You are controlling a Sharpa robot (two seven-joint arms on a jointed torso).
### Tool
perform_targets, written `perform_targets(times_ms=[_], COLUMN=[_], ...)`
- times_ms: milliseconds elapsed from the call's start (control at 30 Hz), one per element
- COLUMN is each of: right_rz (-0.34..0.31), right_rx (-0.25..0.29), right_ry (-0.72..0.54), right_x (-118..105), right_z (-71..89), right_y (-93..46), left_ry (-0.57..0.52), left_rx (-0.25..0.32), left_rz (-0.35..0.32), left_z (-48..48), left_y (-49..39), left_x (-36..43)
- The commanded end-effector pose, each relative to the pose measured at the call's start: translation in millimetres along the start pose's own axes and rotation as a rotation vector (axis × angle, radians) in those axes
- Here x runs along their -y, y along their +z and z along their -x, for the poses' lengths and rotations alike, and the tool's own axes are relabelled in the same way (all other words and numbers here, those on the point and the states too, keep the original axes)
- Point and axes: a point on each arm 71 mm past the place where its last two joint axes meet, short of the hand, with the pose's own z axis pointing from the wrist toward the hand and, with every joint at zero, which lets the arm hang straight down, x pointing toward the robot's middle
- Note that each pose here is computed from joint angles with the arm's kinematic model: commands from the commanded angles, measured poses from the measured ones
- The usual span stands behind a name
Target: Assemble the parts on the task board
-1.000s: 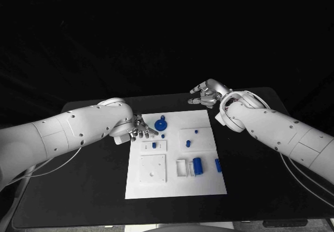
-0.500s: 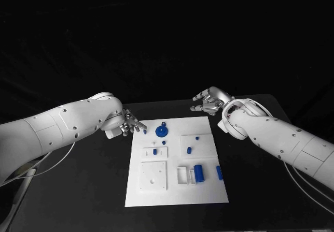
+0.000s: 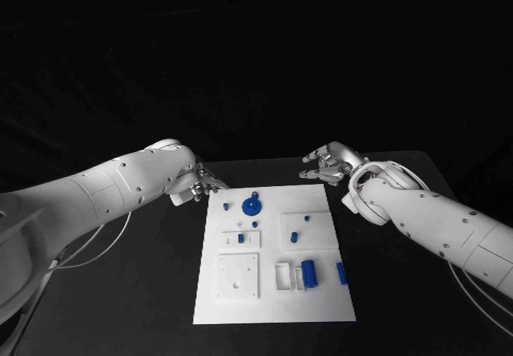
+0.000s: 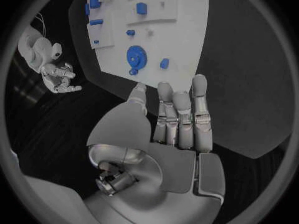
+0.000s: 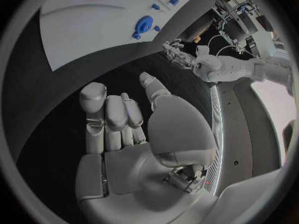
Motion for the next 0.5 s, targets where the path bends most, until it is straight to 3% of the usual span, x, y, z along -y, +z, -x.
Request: perform_targets(times_ms=[33,500], right_rz=[0.007,0.017], right_rx=[0.003,0.007], right_ry=[0.000,0.002], right_x=[-1.3,-6.0], right_z=[0.4,0.8], right_y=[-0.7,-1.6], left_ry=[0.034,0.066], left_rx=[-0.027,-0.043], left_rz=[-0.056,-0.041], left_z=[-2.3,-1.9], left_y=[1.9,8.1], left_x=[4.3,-2.1])
